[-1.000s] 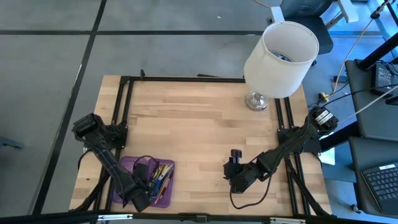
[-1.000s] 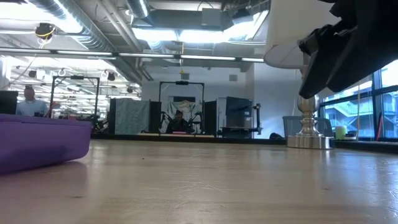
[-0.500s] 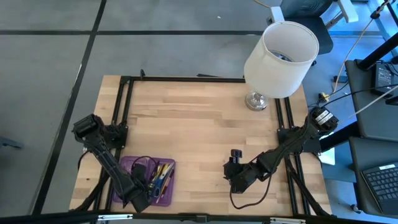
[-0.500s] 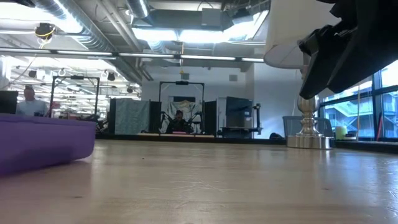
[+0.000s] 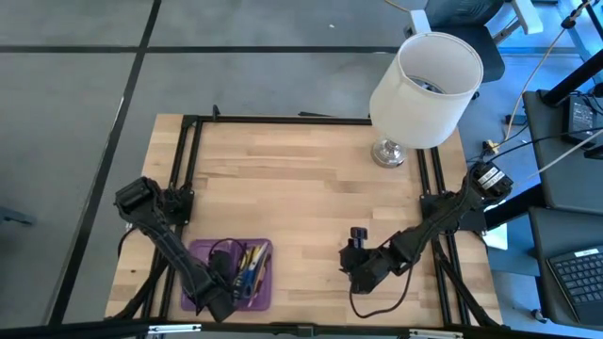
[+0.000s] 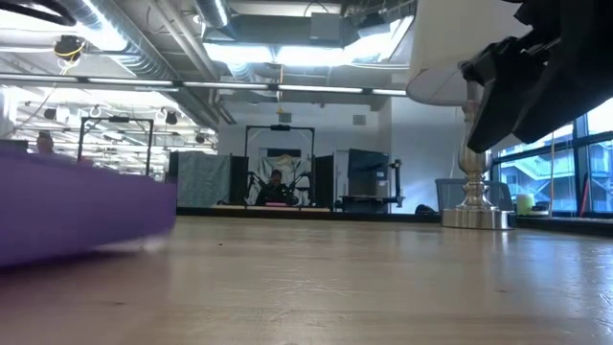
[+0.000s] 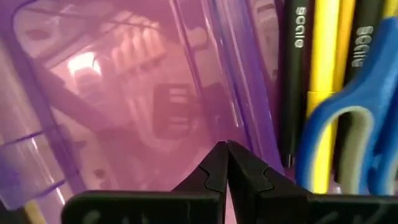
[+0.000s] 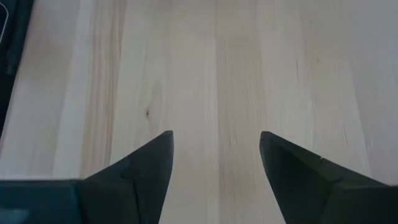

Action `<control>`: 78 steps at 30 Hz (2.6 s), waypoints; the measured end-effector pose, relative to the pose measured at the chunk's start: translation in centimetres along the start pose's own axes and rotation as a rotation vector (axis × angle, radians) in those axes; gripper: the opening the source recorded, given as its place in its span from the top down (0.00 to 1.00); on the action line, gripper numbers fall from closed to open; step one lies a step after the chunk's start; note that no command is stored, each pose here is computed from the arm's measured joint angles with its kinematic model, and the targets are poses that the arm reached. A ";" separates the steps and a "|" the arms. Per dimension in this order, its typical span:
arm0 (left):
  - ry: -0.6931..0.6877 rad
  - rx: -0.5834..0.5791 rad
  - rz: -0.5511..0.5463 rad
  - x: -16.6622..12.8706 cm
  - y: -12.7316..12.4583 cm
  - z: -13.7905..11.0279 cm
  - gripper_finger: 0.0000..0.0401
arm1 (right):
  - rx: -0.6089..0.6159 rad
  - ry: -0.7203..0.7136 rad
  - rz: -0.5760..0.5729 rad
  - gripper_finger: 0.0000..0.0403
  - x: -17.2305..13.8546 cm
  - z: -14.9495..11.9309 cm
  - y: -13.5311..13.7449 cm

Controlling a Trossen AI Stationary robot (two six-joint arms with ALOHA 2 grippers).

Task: Pick & place school supplies into a supply box
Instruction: Close the violet box

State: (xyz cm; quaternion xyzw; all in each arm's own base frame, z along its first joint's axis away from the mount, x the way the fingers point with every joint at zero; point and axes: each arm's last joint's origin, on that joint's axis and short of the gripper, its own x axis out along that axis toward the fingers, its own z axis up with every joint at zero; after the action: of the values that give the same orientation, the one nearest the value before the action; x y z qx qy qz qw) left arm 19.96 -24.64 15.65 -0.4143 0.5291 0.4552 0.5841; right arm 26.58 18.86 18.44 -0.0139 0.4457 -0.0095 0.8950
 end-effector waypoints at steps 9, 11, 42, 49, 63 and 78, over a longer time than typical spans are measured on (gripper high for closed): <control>-0.058 -0.001 -0.153 0.2 -2.2 1.4 0.99 | -0.011 0.018 -0.006 0.40 -0.1 -0.3 0.1; -0.087 0.009 -0.166 0.2 -2.6 2.0 0.99 | -0.011 0.018 -0.006 0.40 -0.1 -0.3 0.1; -0.224 0.269 -0.496 -0.4 -7.8 5.1 0.99 | -0.075 -0.311 -0.081 0.50 4.3 0.2 3.7; -0.364 0.385 -0.495 -1.2 -7.4 5.2 0.99 | -0.075 -0.407 -0.138 0.59 6.0 0.1 4.4; -0.631 0.537 -0.548 -3.8 -5.7 3.8 0.99 | -0.022 -0.505 -0.158 0.60 7.4 -1.4 4.1; -0.623 0.371 -0.552 -3.8 -4.6 3.6 0.99 | -0.026 -0.734 0.076 0.60 6.6 -5.3 0.5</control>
State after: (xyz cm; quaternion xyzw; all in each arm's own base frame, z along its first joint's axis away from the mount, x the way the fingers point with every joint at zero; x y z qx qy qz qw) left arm 25.21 -22.67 19.79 -0.2717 0.2707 0.2831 0.8791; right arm 26.34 19.04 9.95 -0.0111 0.0953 0.0352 0.9948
